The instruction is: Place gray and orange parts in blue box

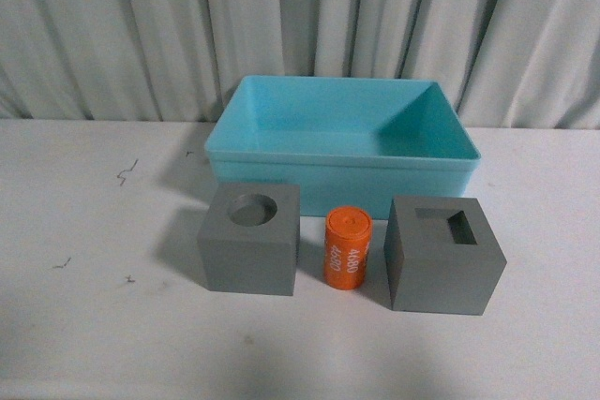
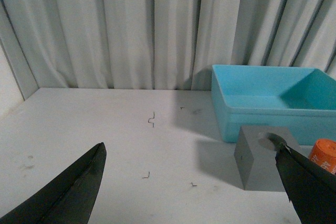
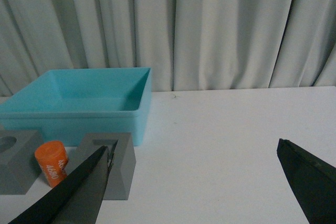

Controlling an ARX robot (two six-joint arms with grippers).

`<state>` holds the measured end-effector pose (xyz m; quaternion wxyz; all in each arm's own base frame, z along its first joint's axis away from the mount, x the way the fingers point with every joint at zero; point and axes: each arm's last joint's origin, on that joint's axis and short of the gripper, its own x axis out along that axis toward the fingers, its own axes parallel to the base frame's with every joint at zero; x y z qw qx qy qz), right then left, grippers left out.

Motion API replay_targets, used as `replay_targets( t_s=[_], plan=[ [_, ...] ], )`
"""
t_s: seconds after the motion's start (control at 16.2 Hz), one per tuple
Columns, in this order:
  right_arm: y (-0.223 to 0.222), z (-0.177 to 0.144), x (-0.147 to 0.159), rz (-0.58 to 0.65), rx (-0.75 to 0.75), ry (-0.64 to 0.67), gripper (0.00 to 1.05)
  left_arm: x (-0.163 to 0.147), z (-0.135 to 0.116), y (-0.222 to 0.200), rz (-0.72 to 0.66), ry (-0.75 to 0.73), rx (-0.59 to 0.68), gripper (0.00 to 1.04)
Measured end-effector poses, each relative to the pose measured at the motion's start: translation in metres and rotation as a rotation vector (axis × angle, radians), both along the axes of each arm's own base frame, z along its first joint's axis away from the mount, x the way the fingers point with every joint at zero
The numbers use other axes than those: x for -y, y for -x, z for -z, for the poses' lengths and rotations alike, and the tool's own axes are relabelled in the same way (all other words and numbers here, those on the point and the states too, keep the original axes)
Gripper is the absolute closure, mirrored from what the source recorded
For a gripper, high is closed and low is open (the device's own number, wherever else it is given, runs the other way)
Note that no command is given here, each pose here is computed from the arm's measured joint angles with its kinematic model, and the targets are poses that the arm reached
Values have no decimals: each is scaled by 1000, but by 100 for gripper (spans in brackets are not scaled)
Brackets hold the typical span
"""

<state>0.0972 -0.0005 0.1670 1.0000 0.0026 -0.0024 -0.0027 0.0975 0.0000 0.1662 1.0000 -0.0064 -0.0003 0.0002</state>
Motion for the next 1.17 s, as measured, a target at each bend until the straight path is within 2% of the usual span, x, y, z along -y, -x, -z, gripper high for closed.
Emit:
replay_targets(
  t_s=[0.74, 0.8, 0.87, 0.93, 0.99, 1.17],
  plan=[
    [0, 0, 0, 0, 0, 0, 6, 0, 0, 0, 0, 0, 0, 7],
    [0, 2, 0, -35, -72, 8, 6, 0, 0, 0, 0, 0, 0, 7],
    [-3, 1, 4, -127, -297, -2, 6, 0, 0, 0, 2, 0, 0, 7],
    [-17, -5, 14, -198, -417, -28, 6, 0, 0, 0, -1, 0, 0, 7],
    [-33, -17, 23, -267, -403, -19, 6, 0, 0, 0, 0, 0, 0, 7],
    [-77, -32, 31, -338, -407, 67, 6, 0, 0, 0, 0, 0, 0, 7]
  ],
)
